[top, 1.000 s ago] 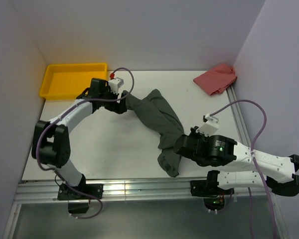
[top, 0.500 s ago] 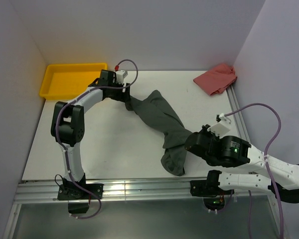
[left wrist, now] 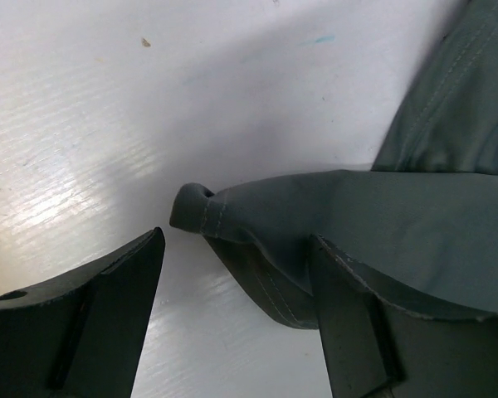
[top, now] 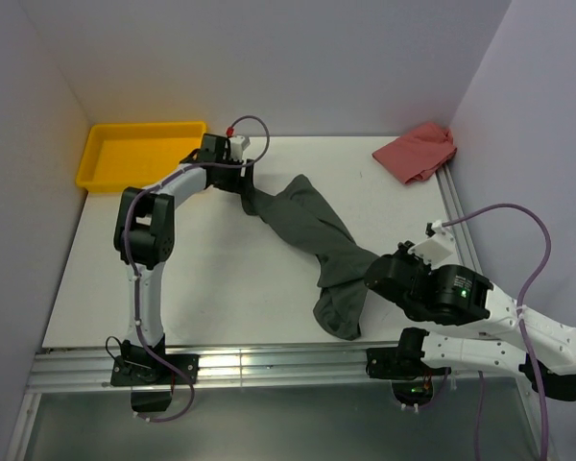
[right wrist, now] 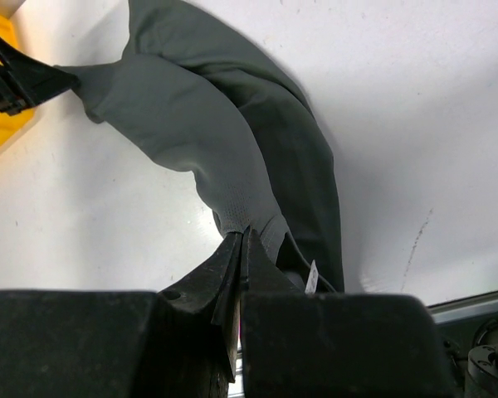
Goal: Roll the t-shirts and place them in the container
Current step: Flatten the tshirt
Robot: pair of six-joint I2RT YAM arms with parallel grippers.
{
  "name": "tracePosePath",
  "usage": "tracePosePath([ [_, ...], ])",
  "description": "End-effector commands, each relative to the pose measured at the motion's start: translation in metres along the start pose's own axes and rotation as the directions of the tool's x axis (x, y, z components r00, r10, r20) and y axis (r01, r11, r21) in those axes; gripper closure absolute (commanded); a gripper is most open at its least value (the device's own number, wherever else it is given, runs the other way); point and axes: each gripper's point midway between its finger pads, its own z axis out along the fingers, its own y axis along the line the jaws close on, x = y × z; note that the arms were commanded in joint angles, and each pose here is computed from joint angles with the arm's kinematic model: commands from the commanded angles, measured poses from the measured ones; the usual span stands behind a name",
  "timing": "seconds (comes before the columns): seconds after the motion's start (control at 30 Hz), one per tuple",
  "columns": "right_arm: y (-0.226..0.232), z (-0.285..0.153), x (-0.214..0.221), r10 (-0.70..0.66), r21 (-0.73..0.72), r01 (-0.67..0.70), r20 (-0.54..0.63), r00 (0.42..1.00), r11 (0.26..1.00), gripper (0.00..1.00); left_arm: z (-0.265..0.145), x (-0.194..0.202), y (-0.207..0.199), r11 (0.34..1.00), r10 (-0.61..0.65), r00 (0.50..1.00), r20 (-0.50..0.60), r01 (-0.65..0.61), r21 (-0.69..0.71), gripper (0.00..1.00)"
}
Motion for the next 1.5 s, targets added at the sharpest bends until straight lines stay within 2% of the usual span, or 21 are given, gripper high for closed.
tracePosePath([
  [0.0, -0.022, 0.001, -0.014, -0.060, 0.062, 0.056, 0.059, 0.996, 0.996, 1.00, -0.001, -0.022, -0.004, 1.000, 0.009, 0.999, 0.046, -0.009, 0.008, 0.25],
  [0.1, -0.022, 0.002, -0.013, -0.064, 0.062, 0.060, 0.058, 0.996, 0.996, 1.00, 0.001, -0.022, -0.005, 1.000, 0.005, 0.999, 0.044, -0.006, 0.014, 0.32],
  [0.2, -0.022, 0.002, -0.014, -0.063, 0.063, 0.060, 0.061, 0.996, 0.996, 1.00, 0.000, -0.024, -0.006, 1.000, 0.007, 0.999, 0.045, -0.008, 0.016, 0.54],
  [0.3, -0.021, 0.002, -0.015, -0.062, 0.060, 0.058, 0.063, 0.996, 0.997, 1.00, -0.004, -0.029, -0.007, 1.000, 0.015, 0.998, 0.056, -0.016, 0.017, 0.68],
  [0.33, -0.021, 0.002, -0.016, -0.061, 0.060, 0.057, 0.067, 0.996, 0.997, 1.00, -0.007, -0.031, -0.008, 1.000, 0.018, 0.998, 0.057, -0.019, 0.020, 0.80],
  [0.43, -0.019, 0.000, -0.021, -0.065, 0.053, 0.062, 0.073, 0.995, 0.997, 1.00, -0.014, -0.034, -0.011, 0.999, 0.025, 0.998, 0.056, -0.027, 0.026, 1.00],
  [0.6, -0.010, -0.010, -0.042, -0.052, 0.028, 0.049, 0.112, 0.992, 0.998, 1.00, -0.047, -0.051, -0.015, 0.998, 0.055, 0.993, 0.104, -0.056, 0.008, 1.00],
  [0.77, 0.004, -0.026, -0.082, -0.060, -0.012, 0.064, 0.185, 0.981, 0.998, 1.00, -0.120, -0.100, -0.017, 0.996, 0.083, 0.970, 0.228, -0.073, -0.051, 1.00],
  [0.8, 0.013, -0.033, -0.095, -0.026, -0.047, 0.037, 0.207, 0.978, 0.998, 1.00, -0.134, -0.107, -0.016, 0.996, 0.084, 0.966, 0.243, -0.072, -0.059, 1.00],
  [0.9, 0.025, -0.049, -0.127, -0.046, -0.075, 0.068, 0.266, 0.963, 0.995, 1.00, -0.199, -0.137, -0.021, 0.993, 0.102, 0.933, 0.344, -0.077, -0.087, 1.00],
  [1.0, 0.039, -0.065, -0.157, -0.014, -0.105, 0.050, 0.320, 0.947, 0.993, 1.00, -0.244, -0.150, -0.019, 0.990, 0.113, 0.906, 0.408, -0.069, -0.122, 1.00],
  [1.03, 0.041, -0.069, -0.165, -0.041, -0.101, 0.079, 0.337, 0.940, 0.992, 1.00, -0.272, -0.156, -0.023, 0.983, 0.161, 0.881, 0.445, -0.103, -0.153, 1.00],
  [1.2, 0.056, -0.096, -0.203, -0.009, -0.161, 0.082, 0.409, 0.912, 0.983, 1.00, -0.371, -0.165, -0.038, 0.963, 0.230, 0.779, 0.583, -0.094, -0.254, 1.00],
  [1.3, 0.058, -0.112, -0.218, 0.053, -0.227, 0.051, 0.428, 0.902, 0.972, 1.00, -0.418, -0.164, -0.050, 0.952, 0.263, 0.719, 0.643, -0.087, -0.293, 1.00],
  [1.4, 0.061, -0.126, -0.226, 0.098, -0.307, 0.042, 0.426, 0.900, 0.951, 1.00, -0.447, -0.159, -0.059, 0.946, 0.282, 0.693, 0.664, -0.086, -0.312, 1.00],
  [1.47, 0.061, -0.132, -0.229, 0.117, -0.343, 0.042, 0.428, 0.896, 0.938, 1.00, -0.452, -0.155, -0.060, 0.945, 0.281, 0.704, 0.652, -0.083, -0.318, 1.00],
])
